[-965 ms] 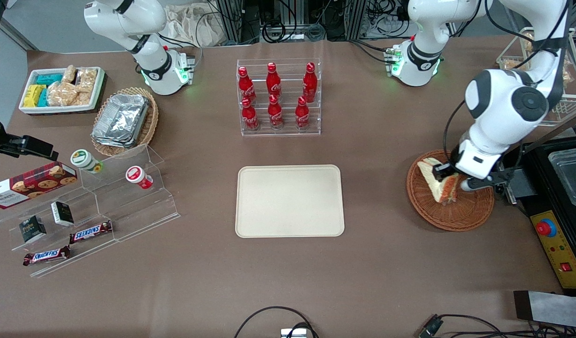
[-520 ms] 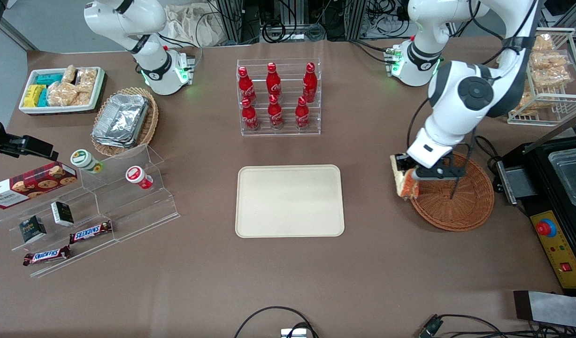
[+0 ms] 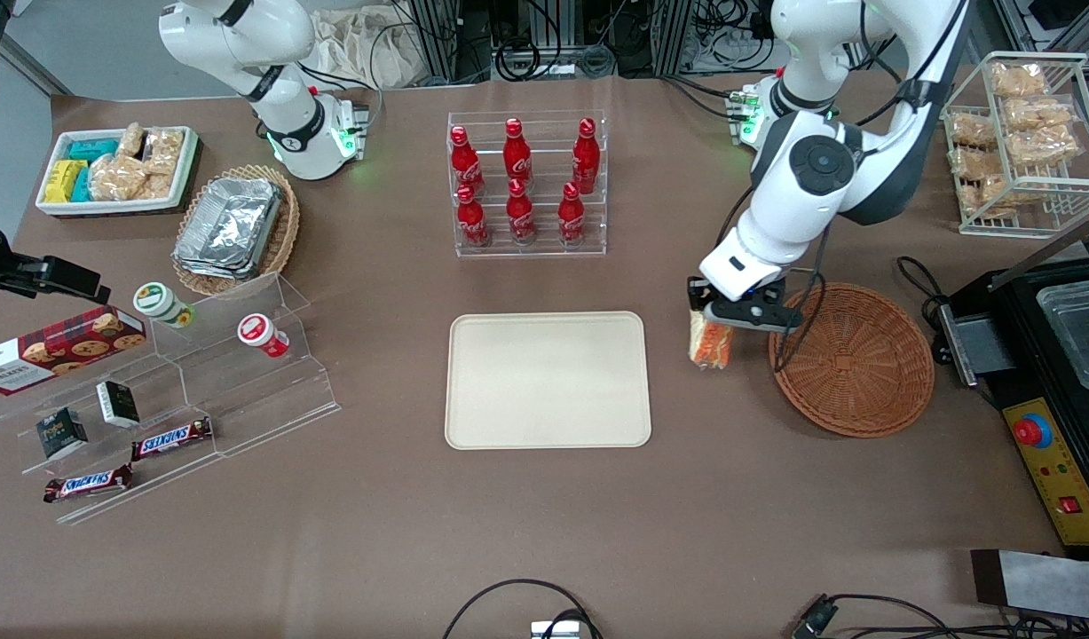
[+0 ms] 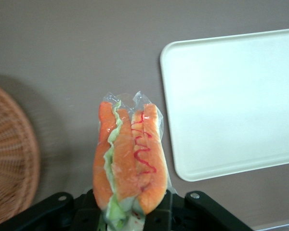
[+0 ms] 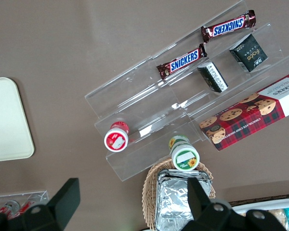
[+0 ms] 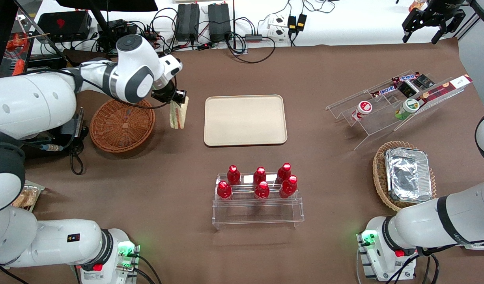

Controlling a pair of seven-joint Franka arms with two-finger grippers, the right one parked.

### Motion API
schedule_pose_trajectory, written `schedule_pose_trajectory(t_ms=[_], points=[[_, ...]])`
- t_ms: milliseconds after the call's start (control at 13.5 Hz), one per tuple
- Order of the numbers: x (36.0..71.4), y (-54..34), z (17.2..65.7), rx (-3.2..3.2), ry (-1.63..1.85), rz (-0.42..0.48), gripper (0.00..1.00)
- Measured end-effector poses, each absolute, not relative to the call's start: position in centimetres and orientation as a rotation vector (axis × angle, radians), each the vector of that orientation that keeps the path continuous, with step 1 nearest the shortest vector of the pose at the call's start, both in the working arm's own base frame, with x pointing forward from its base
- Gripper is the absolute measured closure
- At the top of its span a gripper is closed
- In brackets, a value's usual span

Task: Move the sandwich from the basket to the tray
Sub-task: 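Lift the sandwich and carry it toward the cream tray, then lower the sandwich onto the cream tray with the left gripper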

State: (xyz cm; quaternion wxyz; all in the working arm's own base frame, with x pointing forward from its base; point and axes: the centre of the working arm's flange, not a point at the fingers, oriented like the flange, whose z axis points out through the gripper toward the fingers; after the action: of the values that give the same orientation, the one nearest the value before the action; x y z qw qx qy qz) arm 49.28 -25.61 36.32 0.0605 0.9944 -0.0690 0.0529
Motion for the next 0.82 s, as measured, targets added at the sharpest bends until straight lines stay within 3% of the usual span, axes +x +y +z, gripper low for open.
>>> schedule_pose_trajectory(t_ms=[817], points=[[51.3,-32.8,32.0,2.924,-0.253,0.056,0.72]])
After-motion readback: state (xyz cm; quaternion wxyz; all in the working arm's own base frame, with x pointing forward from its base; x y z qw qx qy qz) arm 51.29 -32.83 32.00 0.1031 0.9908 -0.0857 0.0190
